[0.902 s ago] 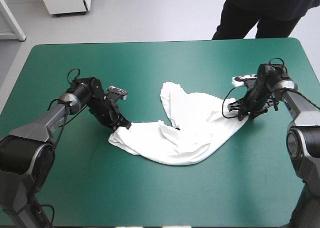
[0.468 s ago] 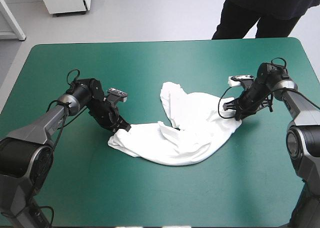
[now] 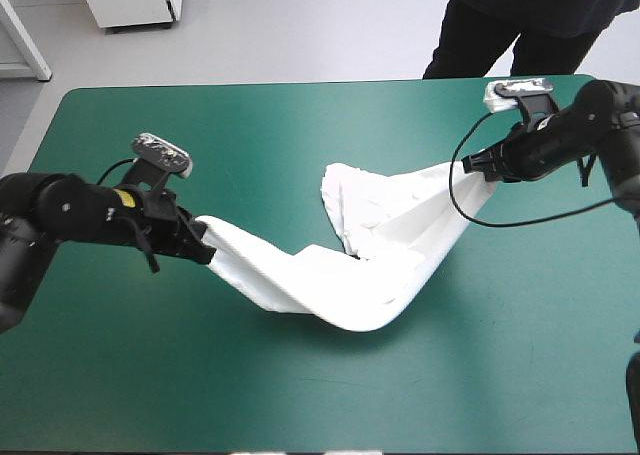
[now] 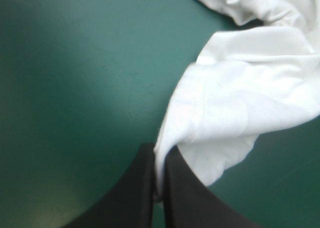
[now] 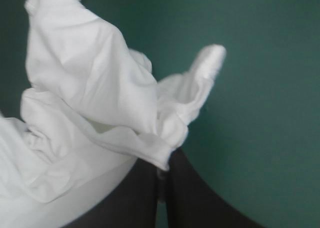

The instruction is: Fold the cloth

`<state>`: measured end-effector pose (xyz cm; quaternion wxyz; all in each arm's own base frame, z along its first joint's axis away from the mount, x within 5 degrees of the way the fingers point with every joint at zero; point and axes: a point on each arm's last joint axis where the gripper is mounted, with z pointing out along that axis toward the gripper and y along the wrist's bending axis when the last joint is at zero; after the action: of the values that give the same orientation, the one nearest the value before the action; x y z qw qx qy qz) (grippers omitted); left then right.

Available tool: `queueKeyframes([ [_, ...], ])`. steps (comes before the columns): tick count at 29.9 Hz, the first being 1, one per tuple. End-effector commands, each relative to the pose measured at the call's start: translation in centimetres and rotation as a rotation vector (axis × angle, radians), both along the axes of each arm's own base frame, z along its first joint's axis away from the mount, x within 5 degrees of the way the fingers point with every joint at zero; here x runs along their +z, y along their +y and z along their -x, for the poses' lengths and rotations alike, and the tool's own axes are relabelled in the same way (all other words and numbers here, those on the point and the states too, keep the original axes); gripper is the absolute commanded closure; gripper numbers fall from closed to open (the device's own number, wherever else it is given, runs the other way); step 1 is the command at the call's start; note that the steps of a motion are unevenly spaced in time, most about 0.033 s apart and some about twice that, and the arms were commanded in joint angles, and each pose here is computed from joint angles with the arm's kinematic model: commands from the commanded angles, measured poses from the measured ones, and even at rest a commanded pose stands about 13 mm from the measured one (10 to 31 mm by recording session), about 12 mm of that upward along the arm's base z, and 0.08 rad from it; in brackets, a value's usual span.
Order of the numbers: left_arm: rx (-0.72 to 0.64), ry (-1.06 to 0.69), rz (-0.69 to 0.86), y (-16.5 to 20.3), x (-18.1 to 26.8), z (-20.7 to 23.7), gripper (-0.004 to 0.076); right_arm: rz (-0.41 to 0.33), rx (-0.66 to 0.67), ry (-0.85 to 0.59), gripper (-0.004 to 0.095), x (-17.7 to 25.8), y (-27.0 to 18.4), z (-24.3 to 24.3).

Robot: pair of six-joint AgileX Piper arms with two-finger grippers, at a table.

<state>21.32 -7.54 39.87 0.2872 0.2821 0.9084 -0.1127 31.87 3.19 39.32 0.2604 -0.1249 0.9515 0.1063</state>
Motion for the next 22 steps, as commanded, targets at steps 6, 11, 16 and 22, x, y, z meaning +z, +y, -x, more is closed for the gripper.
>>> queueKeyframes([
  [6, 0.024, -0.465, 0.090, 2.6, 9.8, 9.6, 0.0746, -0.064, 0.007, -0.440, 0.0923, 11.0, 0.1, 11.6],
  [11, 0.049, -0.743, 0.148, 4.2, 15.3, 14.8, 0.0746, -0.091, -0.016, -0.705, 0.0922, 15.2, -0.2, 18.6],
  [16, 0.050, -0.929, 0.201, 5.2, 19.4, 18.8, 0.0746, -0.122, -0.027, -0.955, 0.0923, 19.1, -0.5, 25.4],
  [22, 0.066, -0.982, 0.252, 5.7, 20.9, 21.3, 0.0746, -0.187, 0.006, -1.076, 0.0923, 21.6, -0.1, 29.0],
])
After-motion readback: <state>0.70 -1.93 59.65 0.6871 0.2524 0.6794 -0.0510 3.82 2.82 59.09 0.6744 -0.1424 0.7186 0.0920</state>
